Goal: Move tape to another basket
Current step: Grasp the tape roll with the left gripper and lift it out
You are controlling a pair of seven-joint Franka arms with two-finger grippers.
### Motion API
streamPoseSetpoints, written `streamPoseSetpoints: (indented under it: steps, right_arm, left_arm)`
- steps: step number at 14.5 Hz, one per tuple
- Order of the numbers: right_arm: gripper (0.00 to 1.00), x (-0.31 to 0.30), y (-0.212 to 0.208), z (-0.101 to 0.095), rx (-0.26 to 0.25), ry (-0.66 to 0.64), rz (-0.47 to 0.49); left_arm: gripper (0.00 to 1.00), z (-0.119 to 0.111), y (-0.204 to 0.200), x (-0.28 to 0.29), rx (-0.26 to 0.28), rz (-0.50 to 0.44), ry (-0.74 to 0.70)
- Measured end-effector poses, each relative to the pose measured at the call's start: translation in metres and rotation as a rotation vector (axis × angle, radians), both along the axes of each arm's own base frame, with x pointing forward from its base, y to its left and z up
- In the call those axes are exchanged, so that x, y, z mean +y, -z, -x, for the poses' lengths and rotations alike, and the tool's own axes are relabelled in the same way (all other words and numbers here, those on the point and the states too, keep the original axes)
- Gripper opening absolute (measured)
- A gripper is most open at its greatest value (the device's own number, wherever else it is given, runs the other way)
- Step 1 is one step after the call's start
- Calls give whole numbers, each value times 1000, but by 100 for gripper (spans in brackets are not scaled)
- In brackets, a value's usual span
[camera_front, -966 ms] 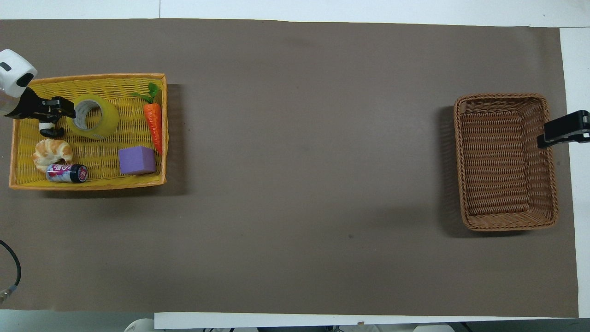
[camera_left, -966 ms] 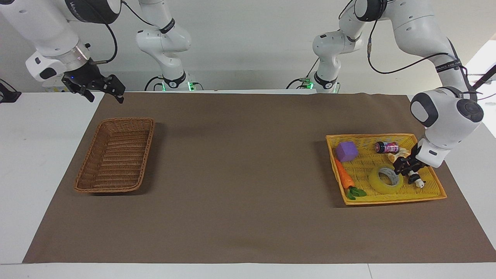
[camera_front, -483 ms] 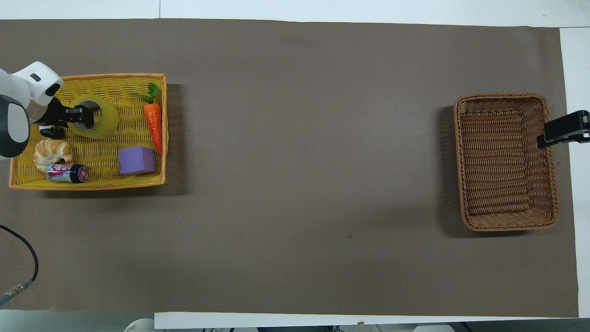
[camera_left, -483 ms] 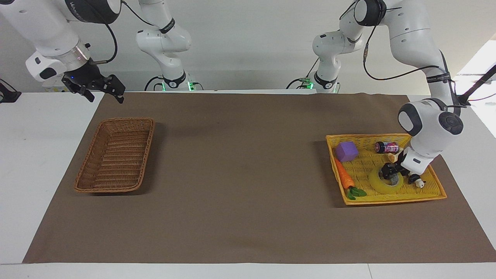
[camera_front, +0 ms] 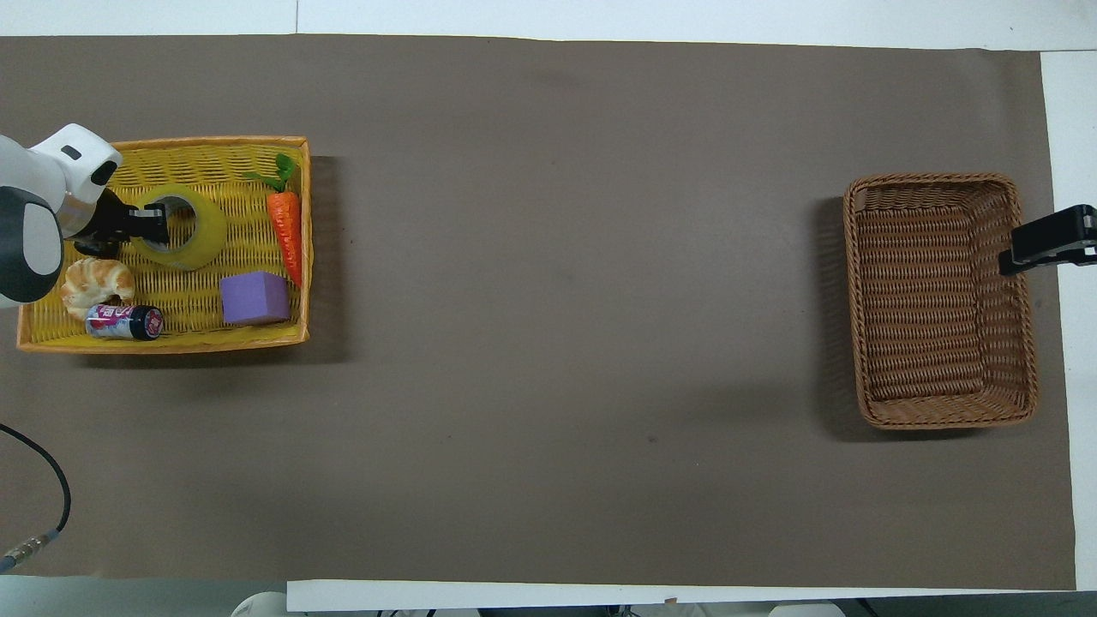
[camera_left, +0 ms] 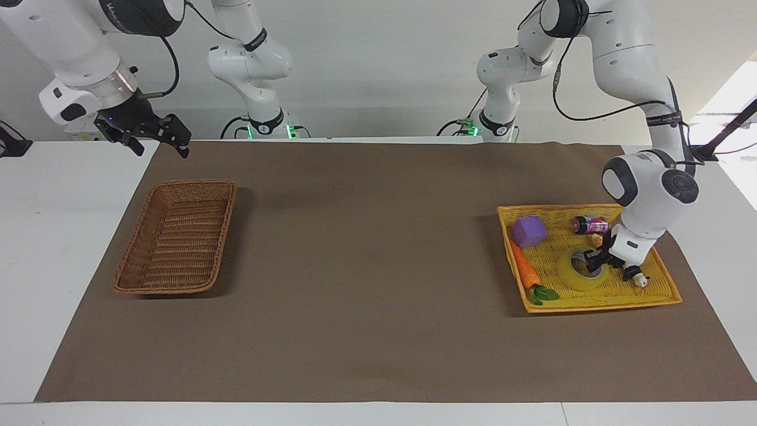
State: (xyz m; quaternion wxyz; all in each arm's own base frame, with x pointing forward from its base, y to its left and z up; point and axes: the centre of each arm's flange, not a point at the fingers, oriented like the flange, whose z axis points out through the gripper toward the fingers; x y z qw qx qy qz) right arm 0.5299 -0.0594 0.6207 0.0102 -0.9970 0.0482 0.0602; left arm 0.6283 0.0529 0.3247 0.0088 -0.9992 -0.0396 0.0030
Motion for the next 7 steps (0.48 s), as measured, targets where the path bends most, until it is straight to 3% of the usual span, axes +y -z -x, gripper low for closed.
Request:
streamPoseSetpoints:
  steps: [4,7]
  right_arm:
    - [100,0,0,0,0,0,0]
    - [100,1,0,0,0,-1,0]
  left_arm:
    - [21,-21,-67,-23,-39,128,-93]
    - [21,-25,-111,-130,-58,170,-175]
